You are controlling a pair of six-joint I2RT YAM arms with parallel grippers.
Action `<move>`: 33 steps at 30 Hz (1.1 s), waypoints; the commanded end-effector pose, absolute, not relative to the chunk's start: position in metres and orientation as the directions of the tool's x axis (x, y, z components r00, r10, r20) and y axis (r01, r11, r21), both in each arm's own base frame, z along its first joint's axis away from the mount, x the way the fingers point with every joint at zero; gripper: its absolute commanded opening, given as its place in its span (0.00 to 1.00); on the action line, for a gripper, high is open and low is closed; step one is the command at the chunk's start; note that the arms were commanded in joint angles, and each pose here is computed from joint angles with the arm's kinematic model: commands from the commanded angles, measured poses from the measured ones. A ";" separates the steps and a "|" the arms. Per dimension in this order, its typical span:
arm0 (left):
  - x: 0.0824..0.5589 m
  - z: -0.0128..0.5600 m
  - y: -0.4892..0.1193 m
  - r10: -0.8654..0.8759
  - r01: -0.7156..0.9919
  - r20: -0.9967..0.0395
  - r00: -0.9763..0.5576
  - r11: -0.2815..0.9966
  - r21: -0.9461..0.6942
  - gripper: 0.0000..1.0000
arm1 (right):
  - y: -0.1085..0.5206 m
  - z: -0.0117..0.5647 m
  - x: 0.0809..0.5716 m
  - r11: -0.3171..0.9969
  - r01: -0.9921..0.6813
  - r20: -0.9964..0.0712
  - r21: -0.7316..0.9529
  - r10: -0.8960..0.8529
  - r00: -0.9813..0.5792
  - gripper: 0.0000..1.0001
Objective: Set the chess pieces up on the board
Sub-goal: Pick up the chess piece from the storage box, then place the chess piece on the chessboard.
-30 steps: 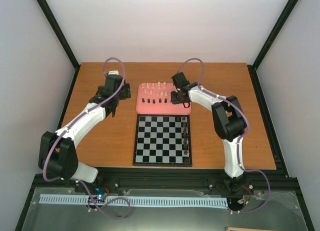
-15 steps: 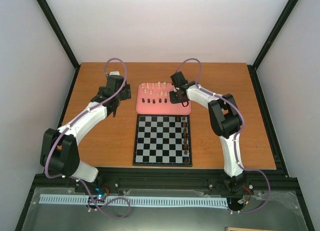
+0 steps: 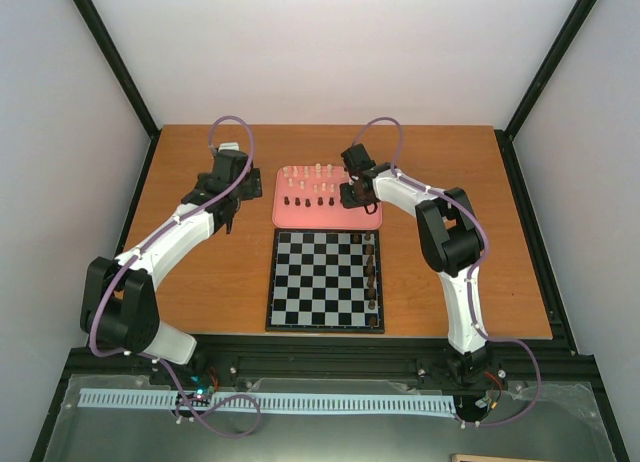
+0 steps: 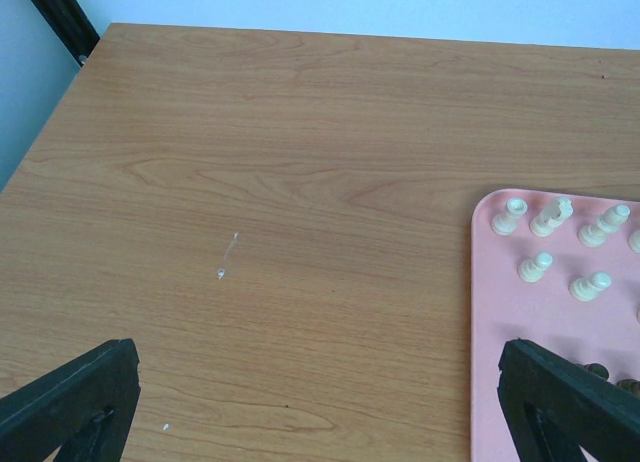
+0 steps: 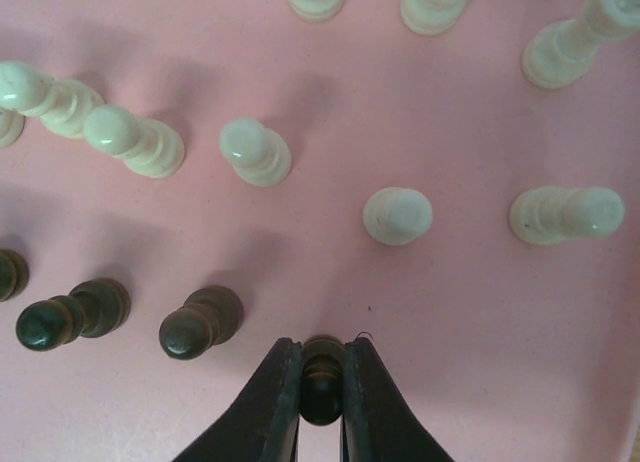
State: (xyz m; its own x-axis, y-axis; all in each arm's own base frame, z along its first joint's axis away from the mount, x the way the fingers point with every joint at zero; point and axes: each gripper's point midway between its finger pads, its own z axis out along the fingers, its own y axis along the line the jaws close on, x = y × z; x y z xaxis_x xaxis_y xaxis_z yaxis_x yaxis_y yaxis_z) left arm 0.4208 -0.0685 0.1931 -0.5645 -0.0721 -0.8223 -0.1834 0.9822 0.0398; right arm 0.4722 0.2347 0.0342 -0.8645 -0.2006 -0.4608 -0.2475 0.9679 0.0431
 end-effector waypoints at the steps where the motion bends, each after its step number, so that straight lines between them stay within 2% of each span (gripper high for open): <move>1: 0.431 0.213 -0.069 -0.082 -0.196 -0.851 -0.518 0.980 0.024 1.00 | 0.230 0.037 0.479 0.971 -0.240 -0.466 0.024 -0.201 -0.861 0.08; 9: 0.431 0.212 -0.069 -0.083 -0.195 -0.852 -0.518 0.980 0.024 1.00 | 0.232 0.082 0.470 0.951 -0.308 -0.543 0.021 -0.248 -0.802 0.06; 14: 0.432 0.213 -0.070 -0.082 -0.193 -0.853 -0.516 0.981 0.022 1.00 | 0.243 0.107 0.443 0.915 -0.403 -0.567 0.032 -0.315 -0.761 0.06; 26: 0.429 0.216 -0.072 -0.096 -0.179 -0.858 -0.504 0.984 -0.005 1.00 | 0.239 0.130 0.363 0.856 -0.514 -0.540 0.060 -0.405 -0.738 0.06; 33: 0.428 0.217 -0.071 -0.099 -0.182 -0.862 -0.497 0.983 -0.008 1.00 | 0.252 0.127 0.321 0.797 -0.603 -0.504 0.011 -0.517 -0.692 0.06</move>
